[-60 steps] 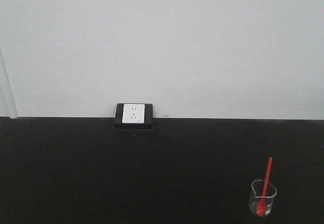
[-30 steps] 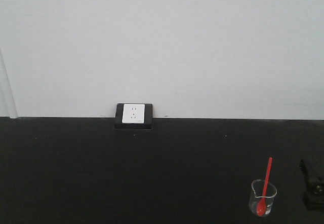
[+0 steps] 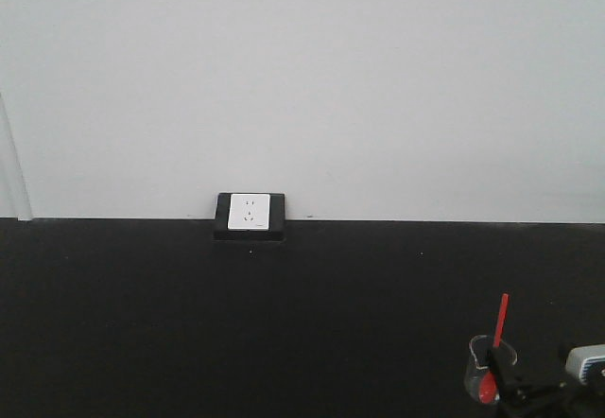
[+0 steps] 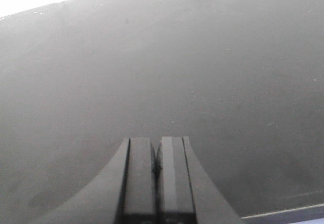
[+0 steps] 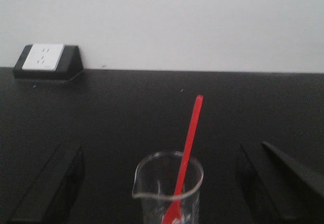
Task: Grab beaker from right and move to left
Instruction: 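Move the open right gripper down around the glass beaker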
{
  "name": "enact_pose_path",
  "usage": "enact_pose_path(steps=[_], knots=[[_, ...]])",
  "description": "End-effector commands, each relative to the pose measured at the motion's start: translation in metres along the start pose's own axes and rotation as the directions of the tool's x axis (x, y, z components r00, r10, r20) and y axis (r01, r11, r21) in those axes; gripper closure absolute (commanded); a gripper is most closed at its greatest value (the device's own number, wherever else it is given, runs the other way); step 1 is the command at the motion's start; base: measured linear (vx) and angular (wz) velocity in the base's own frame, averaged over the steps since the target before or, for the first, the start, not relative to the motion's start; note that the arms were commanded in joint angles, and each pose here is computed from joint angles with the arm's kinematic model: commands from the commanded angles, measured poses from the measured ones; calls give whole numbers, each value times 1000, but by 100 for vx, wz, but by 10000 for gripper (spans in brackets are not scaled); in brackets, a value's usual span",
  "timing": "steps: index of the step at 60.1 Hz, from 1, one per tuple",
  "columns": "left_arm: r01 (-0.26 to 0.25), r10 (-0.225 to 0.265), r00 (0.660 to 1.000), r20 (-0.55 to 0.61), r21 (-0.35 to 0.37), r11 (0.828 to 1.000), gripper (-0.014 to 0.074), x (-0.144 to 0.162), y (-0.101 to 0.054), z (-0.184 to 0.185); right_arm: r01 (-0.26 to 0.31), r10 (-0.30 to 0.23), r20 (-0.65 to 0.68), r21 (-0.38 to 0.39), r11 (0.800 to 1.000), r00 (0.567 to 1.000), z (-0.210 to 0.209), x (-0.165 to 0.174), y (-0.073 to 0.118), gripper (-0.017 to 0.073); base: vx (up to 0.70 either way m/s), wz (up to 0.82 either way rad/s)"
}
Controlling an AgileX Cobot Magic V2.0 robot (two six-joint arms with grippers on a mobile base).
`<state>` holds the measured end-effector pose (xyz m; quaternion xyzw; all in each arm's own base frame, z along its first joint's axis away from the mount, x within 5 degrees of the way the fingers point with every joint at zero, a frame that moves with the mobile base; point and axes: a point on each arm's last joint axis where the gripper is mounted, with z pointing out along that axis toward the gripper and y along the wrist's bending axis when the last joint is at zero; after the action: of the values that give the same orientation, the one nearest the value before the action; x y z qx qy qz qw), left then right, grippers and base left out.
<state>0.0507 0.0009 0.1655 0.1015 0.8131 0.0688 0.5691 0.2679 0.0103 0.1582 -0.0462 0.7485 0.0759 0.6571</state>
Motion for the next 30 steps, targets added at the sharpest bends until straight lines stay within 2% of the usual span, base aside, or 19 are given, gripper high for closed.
enact_pose_path(steps=[1, 10, 20, 30], knots=[[-1, 2, 998, 65, -4, 1000, 600, -2, 0, 2, -20, 27, 163, -47, 999, 986, 9, -2, 1, -68, 0, 0], [-1, 2, 998, 65, -4, 1000, 600, -2, 0, 2, -25, 30, 87, -60, 998, 996, 21, 22, 0, -62, 0, 0], [-1, 2, 998, 65, -4, 1000, 600, -2, 0, 2, 9, 2, 111, -98, 995, 994, 39, 21, 0, -57, 0, 0], [-1, 2, 998, 65, -4, 1000, 600, -2, 0, 2, -22, 35, 130, -99, 995, 991, 60, 23, -5, -50, 0, 0]])
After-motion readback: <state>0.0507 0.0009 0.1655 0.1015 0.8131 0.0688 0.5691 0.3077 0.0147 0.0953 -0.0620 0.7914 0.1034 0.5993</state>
